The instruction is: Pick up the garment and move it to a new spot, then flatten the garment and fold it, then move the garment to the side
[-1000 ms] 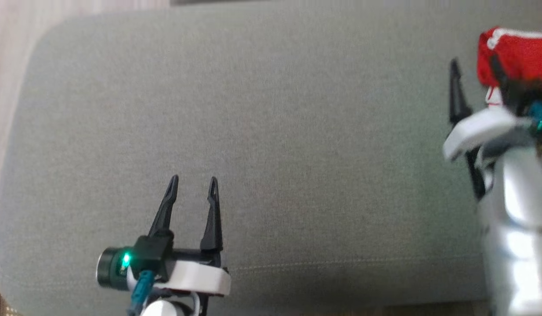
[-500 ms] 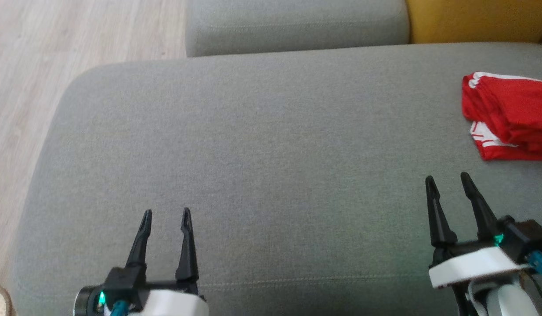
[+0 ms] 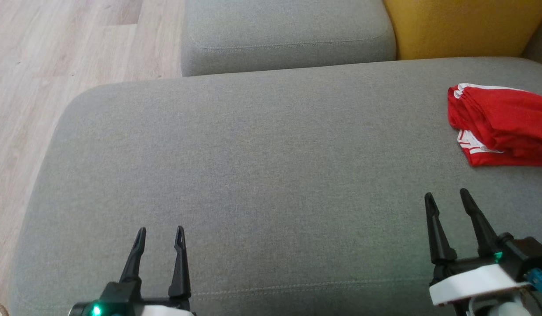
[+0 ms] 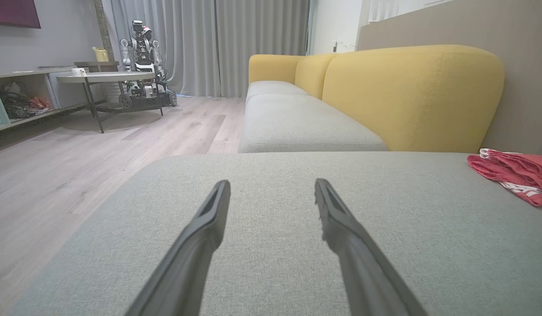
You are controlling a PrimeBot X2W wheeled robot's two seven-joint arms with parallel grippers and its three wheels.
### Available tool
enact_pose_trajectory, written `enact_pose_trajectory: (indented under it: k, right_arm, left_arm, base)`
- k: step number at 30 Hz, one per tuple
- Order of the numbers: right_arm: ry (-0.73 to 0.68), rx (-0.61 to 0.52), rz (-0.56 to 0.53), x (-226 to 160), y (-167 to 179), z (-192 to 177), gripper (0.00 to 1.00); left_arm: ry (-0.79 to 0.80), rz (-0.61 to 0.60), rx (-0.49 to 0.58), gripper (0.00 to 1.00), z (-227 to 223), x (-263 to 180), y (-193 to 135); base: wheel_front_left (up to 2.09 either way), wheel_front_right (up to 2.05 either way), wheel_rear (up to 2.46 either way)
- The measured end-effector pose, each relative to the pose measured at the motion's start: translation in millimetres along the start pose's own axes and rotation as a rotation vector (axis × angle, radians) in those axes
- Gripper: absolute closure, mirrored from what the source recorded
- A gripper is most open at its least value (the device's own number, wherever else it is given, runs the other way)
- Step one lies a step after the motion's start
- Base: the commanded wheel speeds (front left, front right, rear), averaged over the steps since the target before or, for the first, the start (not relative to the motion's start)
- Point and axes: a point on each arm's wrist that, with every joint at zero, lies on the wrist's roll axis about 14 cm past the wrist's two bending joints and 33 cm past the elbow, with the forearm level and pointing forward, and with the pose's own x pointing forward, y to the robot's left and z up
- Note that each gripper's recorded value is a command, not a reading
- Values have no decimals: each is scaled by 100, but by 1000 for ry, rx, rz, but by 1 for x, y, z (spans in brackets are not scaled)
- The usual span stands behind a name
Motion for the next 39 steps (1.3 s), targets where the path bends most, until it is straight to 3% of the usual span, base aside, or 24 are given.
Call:
enact_pose_trajectory:
  k: [7, 8, 15, 39]
  right_arm:
    - [4, 2, 4, 0, 2, -1, 0]
    - [15, 4, 2, -1, 1, -5, 100]
    - [168, 37, -33, -26, -5, -50, 100]
    - [187, 300, -114, -21, -13, -56, 100]
  left_arm:
    - [13, -5, 1, 0, -4, -1, 0]
    - [27, -6, 1, 100, -8, -2, 0]
    - [168, 12, -6, 100, -49, -22, 4]
    - [256, 77, -282, 100, -64, -14, 17]
  base:
    - [0, 0, 0]
    - [0, 0, 0]
    - [0, 0, 0]
    - [0, 0, 0]
